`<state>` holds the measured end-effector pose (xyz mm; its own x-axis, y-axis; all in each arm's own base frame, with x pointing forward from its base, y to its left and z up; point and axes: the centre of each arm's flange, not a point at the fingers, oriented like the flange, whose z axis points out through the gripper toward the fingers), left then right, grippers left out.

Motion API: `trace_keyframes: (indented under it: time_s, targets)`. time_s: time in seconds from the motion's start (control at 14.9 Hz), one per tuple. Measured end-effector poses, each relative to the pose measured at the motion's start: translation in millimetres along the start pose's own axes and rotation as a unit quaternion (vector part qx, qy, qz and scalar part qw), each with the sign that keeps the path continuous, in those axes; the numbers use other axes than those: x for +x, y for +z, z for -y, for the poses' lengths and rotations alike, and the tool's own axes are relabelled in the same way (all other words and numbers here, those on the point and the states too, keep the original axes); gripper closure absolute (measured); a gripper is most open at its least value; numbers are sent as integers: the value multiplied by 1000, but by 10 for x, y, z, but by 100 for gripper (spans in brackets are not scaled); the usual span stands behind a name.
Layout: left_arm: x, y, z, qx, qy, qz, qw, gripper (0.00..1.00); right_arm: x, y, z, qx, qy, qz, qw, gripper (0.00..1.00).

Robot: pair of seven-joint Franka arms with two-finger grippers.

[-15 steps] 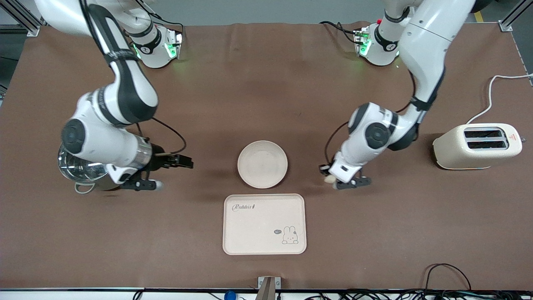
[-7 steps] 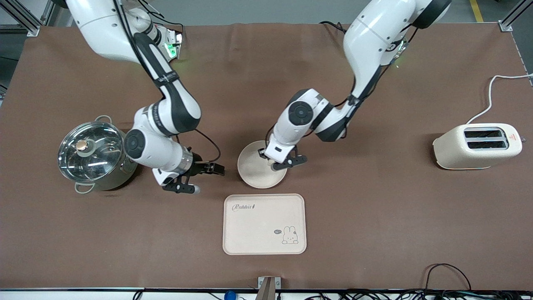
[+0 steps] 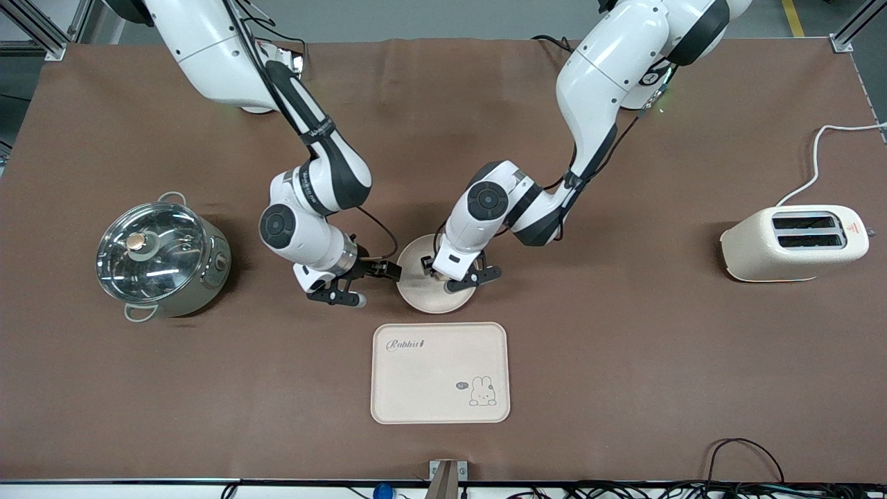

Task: Place bun in plate and plate on tray
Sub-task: 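Lower the bun onto the plate while the right gripper grips the rim, then move the plate onto the tray with the right gripper while left withdraws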

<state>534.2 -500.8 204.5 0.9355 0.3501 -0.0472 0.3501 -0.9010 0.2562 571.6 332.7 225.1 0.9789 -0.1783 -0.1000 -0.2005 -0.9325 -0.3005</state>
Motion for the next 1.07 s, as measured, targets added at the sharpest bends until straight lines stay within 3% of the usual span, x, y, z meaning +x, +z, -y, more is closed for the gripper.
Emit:
trace_keyframes:
  time_s: [0.2,0.34,0.47,0.54,0.6,0.74,0.87,1.01,1.07]
  targets:
    - [201,-312,-56,-16,-8,-18,1000,1,-208,198,169,-1,-1,-8,1000,7]
    - [477,-651,17,-10,-22,-29,999,0,-261,354,180,-3,-2,-14,1000,26]
    - [862,-1120,182,5,-33,-50,998,0,-242,446,125,-6,2,-16,1000,30]
    - [1085,-1405,313,16,-33,-64,997,0,-230,459,105,-7,3,-16,1000,37]
    - [1298,-1718,463,30,-28,-78,996,0,-223,457,98,-7,4,-17,1000,53]
    - [1624,-2391,759,64,-18,-98,993,0,-208,447,91,-7,5,-18,1000,59]
    - [1751,-3027,1007,113,0,-87,990,0,-190,440,74,-7,6,-19,1000,71]
    - [1748,-3540,1166,151,38,-83,984,0,-191,439,78,-7,6,-20,1000,76]
    - [1764,-3788,1253,156,51,-87,983,0,-191,437,82,-6,6,-21,1000,86]
